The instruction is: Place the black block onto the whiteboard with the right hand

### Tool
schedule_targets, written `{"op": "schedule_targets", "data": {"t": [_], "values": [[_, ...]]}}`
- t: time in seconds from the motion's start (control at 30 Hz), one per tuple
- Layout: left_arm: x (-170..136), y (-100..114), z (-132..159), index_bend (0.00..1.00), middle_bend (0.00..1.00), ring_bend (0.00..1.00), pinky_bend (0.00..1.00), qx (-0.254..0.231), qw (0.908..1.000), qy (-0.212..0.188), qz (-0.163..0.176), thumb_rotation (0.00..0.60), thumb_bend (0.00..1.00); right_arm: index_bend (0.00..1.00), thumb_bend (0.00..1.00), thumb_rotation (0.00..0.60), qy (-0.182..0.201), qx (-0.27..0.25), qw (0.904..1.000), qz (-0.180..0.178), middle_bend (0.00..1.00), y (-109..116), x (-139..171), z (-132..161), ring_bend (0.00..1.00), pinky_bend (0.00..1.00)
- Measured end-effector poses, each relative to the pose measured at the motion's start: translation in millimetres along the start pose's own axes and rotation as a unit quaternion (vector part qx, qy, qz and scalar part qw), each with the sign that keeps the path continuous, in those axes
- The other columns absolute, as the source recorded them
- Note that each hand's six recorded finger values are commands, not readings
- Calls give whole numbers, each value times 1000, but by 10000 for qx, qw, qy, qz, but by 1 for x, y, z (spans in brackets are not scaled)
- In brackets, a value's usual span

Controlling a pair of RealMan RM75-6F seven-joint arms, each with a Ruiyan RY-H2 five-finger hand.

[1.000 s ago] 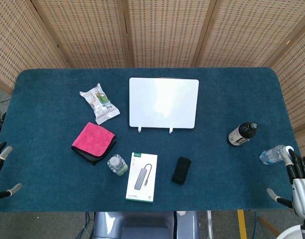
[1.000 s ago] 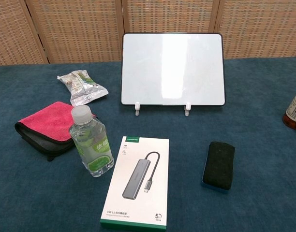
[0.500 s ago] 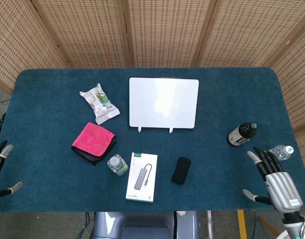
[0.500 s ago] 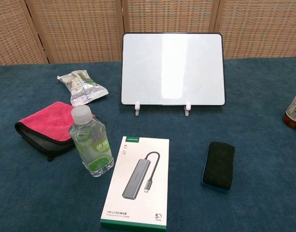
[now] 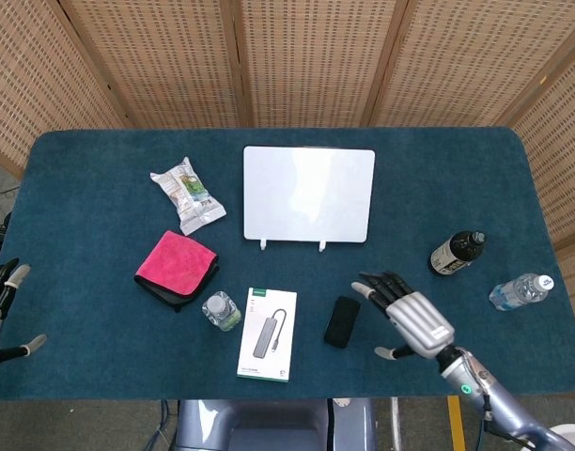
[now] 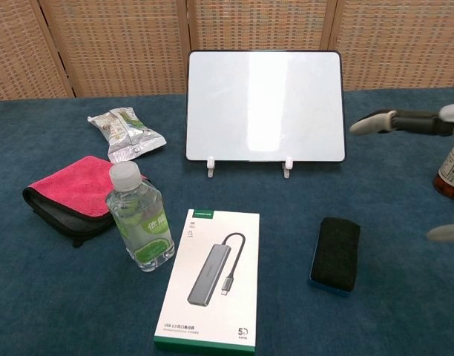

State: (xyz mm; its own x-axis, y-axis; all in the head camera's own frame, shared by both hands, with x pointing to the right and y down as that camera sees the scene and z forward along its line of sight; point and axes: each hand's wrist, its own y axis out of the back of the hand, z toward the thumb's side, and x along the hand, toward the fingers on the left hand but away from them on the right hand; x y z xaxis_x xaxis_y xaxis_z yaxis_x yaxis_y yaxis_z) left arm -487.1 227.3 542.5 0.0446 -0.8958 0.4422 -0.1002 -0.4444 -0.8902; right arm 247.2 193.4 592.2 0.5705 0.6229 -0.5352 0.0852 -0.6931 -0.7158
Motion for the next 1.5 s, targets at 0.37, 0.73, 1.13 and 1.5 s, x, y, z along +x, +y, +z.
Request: {"op": "schedule_targets", "data": {"t": [0.37,0.73,1.13,1.5], "values": [[3,-1,-1,0,0,0,0,-21,10000,24,-45,600,0,0,0,600,1037,2105,9718,224,0,-27,-35,9,0,0],[9,-3,-3,0,0,0,0,-39,9999,94,-123,600,0,0,0,600,1796,3697,9114,218,0,-58,-53,4,0,0],[11,-3,-6,0,0,0,0,-68,9998,133,-157,600,0,56,0,600,1868,3879,9010,534,0,-78,-66,4,0,0],[12,-3,-6,0,0,0,0,-101,9997,130,-180,600,0,480,130,600,1889,3960,8965,620,390,-90,-73,8,248,247]]}}
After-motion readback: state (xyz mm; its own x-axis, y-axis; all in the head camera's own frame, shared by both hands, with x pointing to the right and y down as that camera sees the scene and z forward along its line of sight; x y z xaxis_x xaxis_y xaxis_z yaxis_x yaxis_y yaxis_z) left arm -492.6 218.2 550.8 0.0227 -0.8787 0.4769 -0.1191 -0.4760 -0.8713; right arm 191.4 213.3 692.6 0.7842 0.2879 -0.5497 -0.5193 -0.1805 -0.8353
